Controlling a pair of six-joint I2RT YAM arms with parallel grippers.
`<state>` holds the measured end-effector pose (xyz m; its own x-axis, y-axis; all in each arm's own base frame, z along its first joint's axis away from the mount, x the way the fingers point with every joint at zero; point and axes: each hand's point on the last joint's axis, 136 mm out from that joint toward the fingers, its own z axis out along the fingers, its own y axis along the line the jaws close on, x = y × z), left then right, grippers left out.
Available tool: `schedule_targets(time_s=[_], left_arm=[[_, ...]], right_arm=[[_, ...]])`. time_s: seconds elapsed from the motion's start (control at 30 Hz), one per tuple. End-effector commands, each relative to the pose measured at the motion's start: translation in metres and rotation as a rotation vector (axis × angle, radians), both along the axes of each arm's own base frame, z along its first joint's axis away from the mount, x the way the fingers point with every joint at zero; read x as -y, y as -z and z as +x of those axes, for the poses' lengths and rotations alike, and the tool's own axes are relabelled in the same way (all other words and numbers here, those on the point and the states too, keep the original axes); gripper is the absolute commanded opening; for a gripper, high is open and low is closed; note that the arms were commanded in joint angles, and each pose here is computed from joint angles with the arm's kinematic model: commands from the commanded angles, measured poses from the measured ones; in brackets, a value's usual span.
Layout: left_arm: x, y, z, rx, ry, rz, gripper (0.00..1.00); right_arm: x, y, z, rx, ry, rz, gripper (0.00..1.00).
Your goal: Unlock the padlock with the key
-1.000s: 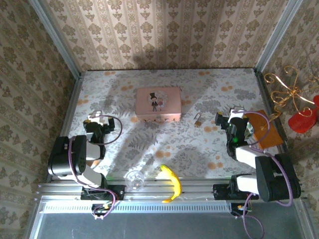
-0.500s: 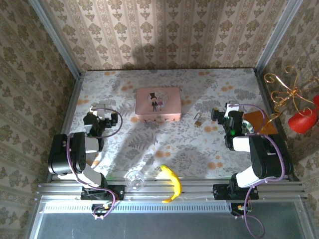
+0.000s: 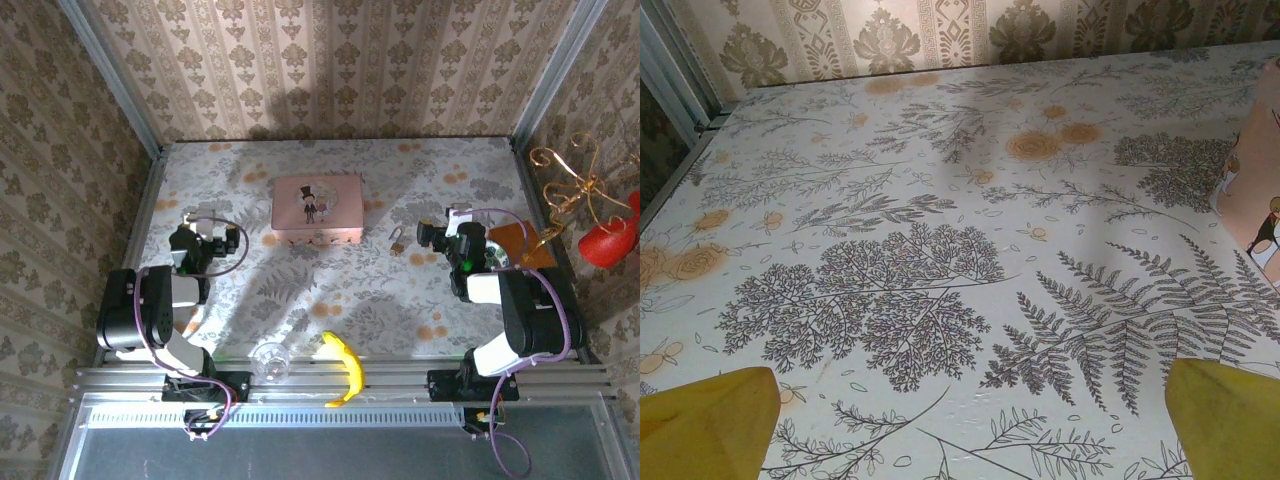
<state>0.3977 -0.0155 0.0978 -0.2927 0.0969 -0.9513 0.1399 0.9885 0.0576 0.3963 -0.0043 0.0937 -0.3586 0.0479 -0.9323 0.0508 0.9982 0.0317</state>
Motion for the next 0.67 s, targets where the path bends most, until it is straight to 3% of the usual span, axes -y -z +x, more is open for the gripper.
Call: schedule_targets(time_s=[0.0, 0.63], left_arm=[[0.0060, -0.0011, -0.0010, 0.004, 0.027, 0.026, 1.00], [0.0034, -0.0007, -0.0001, 0.000, 0.005, 0.031, 1.00]], right_arm=[[0.0012, -0.0032, 0.0038, 0.009, -0.001, -0.015, 1.00], [0.0012, -0.0036, 0.0040, 0.010, -0.001, -0.015, 1.00]])
